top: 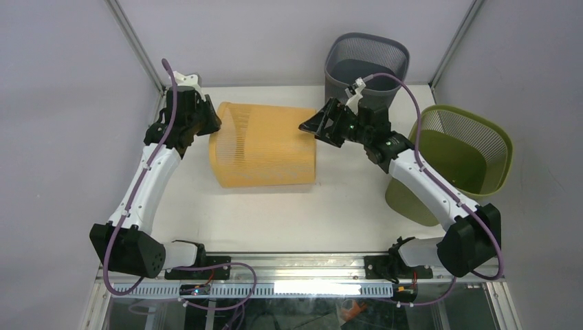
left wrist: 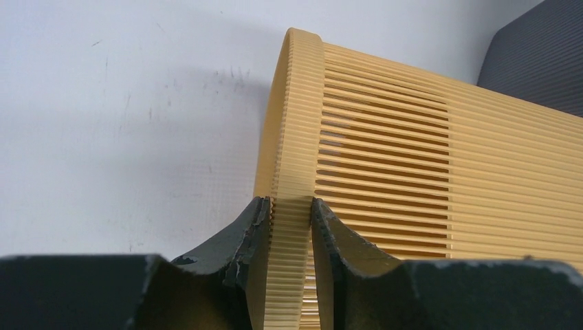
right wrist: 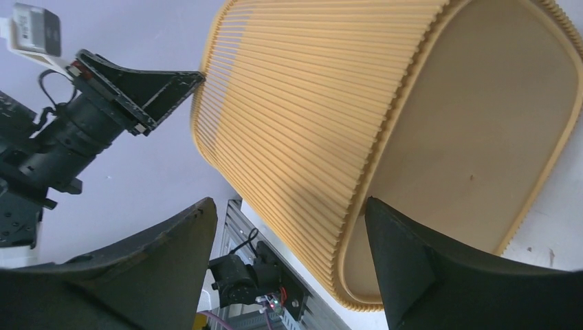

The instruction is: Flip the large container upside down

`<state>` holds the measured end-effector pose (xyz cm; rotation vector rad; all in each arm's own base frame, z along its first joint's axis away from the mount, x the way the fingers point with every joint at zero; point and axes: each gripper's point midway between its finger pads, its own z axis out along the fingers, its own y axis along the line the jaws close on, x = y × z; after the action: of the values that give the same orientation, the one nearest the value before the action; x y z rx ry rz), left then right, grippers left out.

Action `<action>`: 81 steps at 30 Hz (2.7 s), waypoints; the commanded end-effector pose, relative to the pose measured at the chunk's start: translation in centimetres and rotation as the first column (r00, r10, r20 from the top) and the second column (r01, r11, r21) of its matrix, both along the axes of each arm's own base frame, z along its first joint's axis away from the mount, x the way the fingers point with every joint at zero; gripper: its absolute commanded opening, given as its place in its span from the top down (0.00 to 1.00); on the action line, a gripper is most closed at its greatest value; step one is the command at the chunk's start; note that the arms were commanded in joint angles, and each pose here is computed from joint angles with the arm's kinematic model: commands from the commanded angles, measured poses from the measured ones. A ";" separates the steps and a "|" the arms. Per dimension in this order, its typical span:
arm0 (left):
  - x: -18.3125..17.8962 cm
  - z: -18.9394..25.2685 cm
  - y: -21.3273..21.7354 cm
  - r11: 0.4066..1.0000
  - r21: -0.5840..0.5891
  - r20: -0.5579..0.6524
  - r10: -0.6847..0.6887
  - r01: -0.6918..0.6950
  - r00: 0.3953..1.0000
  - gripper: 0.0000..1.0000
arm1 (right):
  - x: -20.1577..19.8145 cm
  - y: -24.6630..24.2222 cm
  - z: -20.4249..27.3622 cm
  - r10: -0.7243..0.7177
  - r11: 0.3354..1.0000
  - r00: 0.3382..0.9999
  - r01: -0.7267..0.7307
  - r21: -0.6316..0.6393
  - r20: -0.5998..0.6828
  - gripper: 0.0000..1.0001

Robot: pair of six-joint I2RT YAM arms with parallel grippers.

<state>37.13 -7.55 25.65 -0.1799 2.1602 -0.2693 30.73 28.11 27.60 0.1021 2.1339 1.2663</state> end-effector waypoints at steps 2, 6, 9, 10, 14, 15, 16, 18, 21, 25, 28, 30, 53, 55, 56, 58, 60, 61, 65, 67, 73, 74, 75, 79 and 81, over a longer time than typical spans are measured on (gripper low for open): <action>-1.2 -1.9 -4.1 0.982 -0.109 -0.070 -0.163 0.155 0.984 0.73 | -3.9 3.6 13.0 0.169 0.932 0.943 -0.248 0.266 0.288 0.19; -1.1 -2.1 -4.6 0.976 -0.128 -0.067 -0.185 0.175 0.980 0.73 | -4.7 4.1 14.9 0.181 0.916 0.928 -0.279 0.287 0.324 0.19; -1.0 -2.1 -5.3 0.968 -0.155 -0.059 -0.206 0.195 0.977 0.73 | -5.2 4.2 16.3 0.180 0.909 0.918 -0.293 0.296 0.354 0.19; -1.0 -2.1 -5.5 0.965 -0.167 -0.057 -0.216 0.204 0.975 0.73 | -5.3 4.1 16.8 0.179 0.907 0.914 -0.297 0.299 0.365 0.19; -0.8 -2.1 -6.6 0.947 -0.217 -0.043 -0.250 0.236 0.967 0.73 | -5.7 4.2 17.9 0.178 0.901 0.903 -0.309 0.304 0.390 0.19; -0.8 -2.2 -6.9 0.942 -0.231 -0.040 -0.260 0.244 0.965 0.73 | -5.7 4.3 18.0 0.180 0.900 0.903 -0.311 0.305 0.390 0.19; -0.7 -2.3 -7.2 0.936 -0.244 -0.039 -0.269 0.252 0.962 0.73 | -5.7 4.5 17.9 0.186 0.899 0.902 -0.316 0.304 0.390 0.19; -0.7 -2.6 -7.7 0.926 -0.268 -0.037 -0.285 0.266 0.958 0.74 | -5.4 4.9 17.8 0.187 0.897 0.903 -0.318 0.308 0.387 0.19; -0.6 -3.5 -8.0 0.921 -0.286 -0.051 -0.291 0.265 0.955 0.75 | -4.9 5.8 17.6 0.194 0.890 0.905 -0.325 0.319 0.379 0.19; -0.2 -3.9 -7.6 0.932 -0.269 -0.057 -0.268 0.244 0.962 0.70 | -4.2 6.9 16.0 0.215 0.894 0.912 -0.328 0.306 0.350 0.19; 0.2 -3.4 -6.9 0.946 -0.236 -0.040 -0.236 0.220 0.971 0.63 | -3.8 7.4 15.2 0.231 0.898 0.917 -0.330 0.291 0.326 0.18; 0.5 -3.0 -6.2 0.960 -0.205 -0.030 -0.203 0.193 0.979 0.59 | -3.4 7.4 15.1 0.228 0.912 0.918 -0.319 0.260 0.325 0.17; -2.1 21.4 -4.8 0.948 -0.092 0.494 -0.223 0.306 0.840 0.27 | -3.0 -5.5 4.5 -0.095 0.993 0.989 0.102 -0.060 0.114 0.12; -2.8 22.0 -5.8 0.924 -0.106 0.517 -0.264 0.367 0.814 0.26 | -3.2 -3.4 3.9 -0.035 0.999 0.997 0.033 0.038 0.064 0.13; -3.2 22.2 -6.2 0.914 -0.111 0.524 -0.281 0.391 0.804 0.26 | -3.2 -2.3 3.8 -0.012 0.996 0.999 0.008 0.084 0.046 0.14; -3.6 21.9 -6.7 0.899 -0.123 0.524 -0.301 0.420 0.797 0.25 | -3.3 0.5 3.6 0.024 0.989 0.999 -0.030 0.146 0.039 0.14; -3.9 21.6 -6.9 0.892 -0.131 0.519 -0.311 0.433 0.796 0.25 | -3.6 3.8 4.2 0.078 0.976 0.995 -0.088 0.200 0.058 0.14; -4.1 21.5 -6.9 0.890 -0.133 0.518 -0.312 0.435 0.796 0.24 | -3.3 5.1 4.5 0.096 0.967 0.993 -0.108 0.231 0.062 0.14; -4.7 21.7 -5.9 0.915 -0.096 0.522 -0.290 0.393 0.802 0.22 | 0.4 10.2 4.6 0.115 0.925 0.993 -0.115 0.363 0.021 0.14; -5.0 21.8 -5.1 0.931 -0.074 0.516 -0.272 0.358 0.813 0.21 | 3.1 12.3 4.3 0.115 0.922 0.993 -0.118 0.369 0.031 0.14; -6.7 18.5 -6.3 0.897 -0.115 0.415 -0.347 0.427 0.841 0.22 | 5.8 13.1 4.3 0.121 0.968 0.992 -0.125 0.217 0.027 0.16; -7.0 17.4 -6.5 0.889 -0.132 0.393 -0.360 0.439 0.846 0.22 | 5.6 12.0 3.8 0.097 0.982 0.994 -0.102 0.158 0.041 0.15; -7.2 16.0 -6.8 0.883 -0.147 0.364 -0.370 0.445 0.854 0.23 | 5.3 10.7 3.2 0.066 0.993 0.996 -0.072 0.097 0.057 0.15; -7.2 10.5 -7.4 0.870 -0.214 0.244 -0.392 0.443 0.887 0.24 | 3.8 4.7 1.6 -0.049 0.993 0.992 0.061 -0.101 0.118 0.13; -6.6 6.9 -7.7 0.874 -0.238 0.176 -0.390 0.423 0.904 0.24 | 2.6 1.7 2.1 -0.105 0.978 0.981 0.132 -0.162 0.163 0.12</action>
<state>30.36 -14.17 37.69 0.1607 1.8937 -0.7348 35.19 36.36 26.89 0.1004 2.1487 1.2770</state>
